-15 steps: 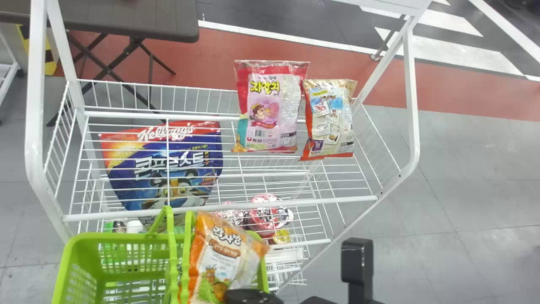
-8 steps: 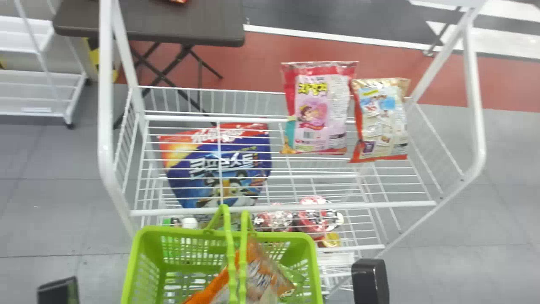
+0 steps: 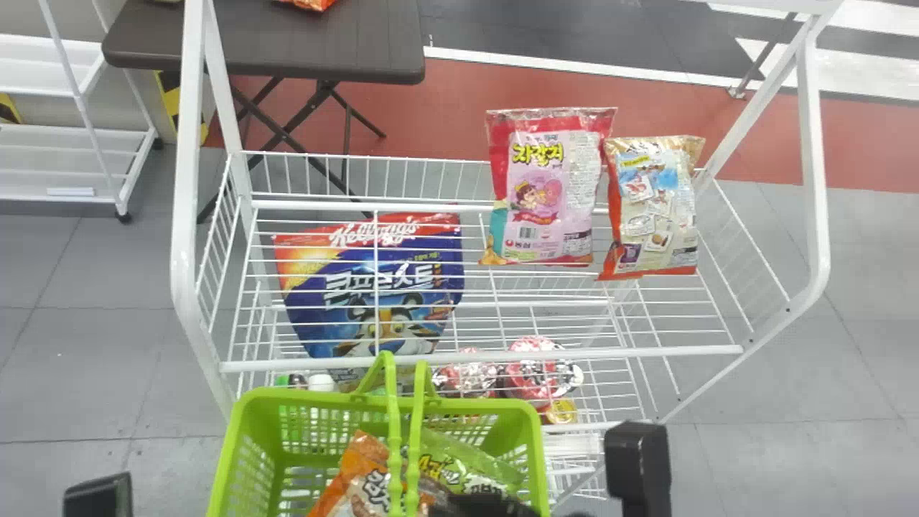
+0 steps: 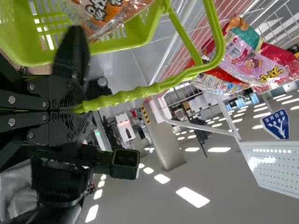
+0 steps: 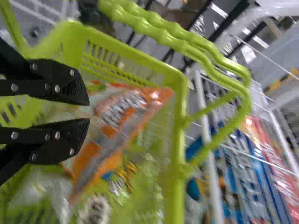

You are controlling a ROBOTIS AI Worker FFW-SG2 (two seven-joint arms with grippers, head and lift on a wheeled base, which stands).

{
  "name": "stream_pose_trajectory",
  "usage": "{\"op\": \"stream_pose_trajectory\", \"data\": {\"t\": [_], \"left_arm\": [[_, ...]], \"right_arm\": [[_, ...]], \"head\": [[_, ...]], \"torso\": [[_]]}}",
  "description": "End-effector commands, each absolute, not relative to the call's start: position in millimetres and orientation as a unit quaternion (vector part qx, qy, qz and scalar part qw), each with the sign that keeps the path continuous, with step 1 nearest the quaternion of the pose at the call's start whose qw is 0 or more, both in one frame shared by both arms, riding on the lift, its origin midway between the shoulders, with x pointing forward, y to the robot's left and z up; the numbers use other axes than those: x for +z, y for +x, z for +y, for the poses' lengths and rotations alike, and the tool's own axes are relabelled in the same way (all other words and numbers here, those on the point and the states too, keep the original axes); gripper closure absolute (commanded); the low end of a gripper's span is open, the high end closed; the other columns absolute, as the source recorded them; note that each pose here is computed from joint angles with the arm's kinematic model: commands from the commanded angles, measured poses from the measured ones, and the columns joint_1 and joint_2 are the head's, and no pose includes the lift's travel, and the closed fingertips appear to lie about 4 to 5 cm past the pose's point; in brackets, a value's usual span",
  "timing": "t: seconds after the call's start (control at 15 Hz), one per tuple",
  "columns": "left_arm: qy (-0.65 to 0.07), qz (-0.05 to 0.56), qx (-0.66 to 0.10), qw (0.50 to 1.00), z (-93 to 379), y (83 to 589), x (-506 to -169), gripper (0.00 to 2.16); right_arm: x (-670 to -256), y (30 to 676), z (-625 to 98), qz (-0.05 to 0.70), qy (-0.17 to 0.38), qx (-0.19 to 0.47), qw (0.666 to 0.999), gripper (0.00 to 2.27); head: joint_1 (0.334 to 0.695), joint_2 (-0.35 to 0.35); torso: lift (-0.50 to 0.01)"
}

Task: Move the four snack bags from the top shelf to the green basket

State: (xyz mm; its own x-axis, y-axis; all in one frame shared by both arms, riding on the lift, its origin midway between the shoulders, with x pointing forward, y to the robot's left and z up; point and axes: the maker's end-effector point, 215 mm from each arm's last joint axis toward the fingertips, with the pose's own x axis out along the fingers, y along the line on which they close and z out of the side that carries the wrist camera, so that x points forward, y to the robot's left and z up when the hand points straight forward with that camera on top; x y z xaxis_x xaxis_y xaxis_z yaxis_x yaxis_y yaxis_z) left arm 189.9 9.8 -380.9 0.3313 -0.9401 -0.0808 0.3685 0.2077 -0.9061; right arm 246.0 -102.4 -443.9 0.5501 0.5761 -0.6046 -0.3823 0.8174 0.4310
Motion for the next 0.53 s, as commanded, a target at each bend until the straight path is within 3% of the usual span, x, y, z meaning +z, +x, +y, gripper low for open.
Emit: {"op": "stream_pose_trajectory", "data": {"t": [0.0, 0.2, 0.47], "left_arm": [[-0.420, 0.340, -0.469, 0.699, 10, 190, -380, 1.13], [-0.419, 0.340, -0.469, 0.699, 7, 189, -381, 1.13], [-0.417, 0.343, -0.471, 0.698, 6, 188, -382, 1.13]], "right_arm": [[-404, 303, -133, 0.279, 0.076, 0.239, 0.927, 0.06], [-356, 372, -166, 0.151, 0.031, 0.189, 0.970, 0.08], [-353, 471, -203, 0.101, 0.004, 0.120, 0.988, 0.08]], "head": [[0.695, -0.264], [0.695, -0.309], [0.695, -0.342]], "torso": [[0.000], [0.000], [0.000]]}}
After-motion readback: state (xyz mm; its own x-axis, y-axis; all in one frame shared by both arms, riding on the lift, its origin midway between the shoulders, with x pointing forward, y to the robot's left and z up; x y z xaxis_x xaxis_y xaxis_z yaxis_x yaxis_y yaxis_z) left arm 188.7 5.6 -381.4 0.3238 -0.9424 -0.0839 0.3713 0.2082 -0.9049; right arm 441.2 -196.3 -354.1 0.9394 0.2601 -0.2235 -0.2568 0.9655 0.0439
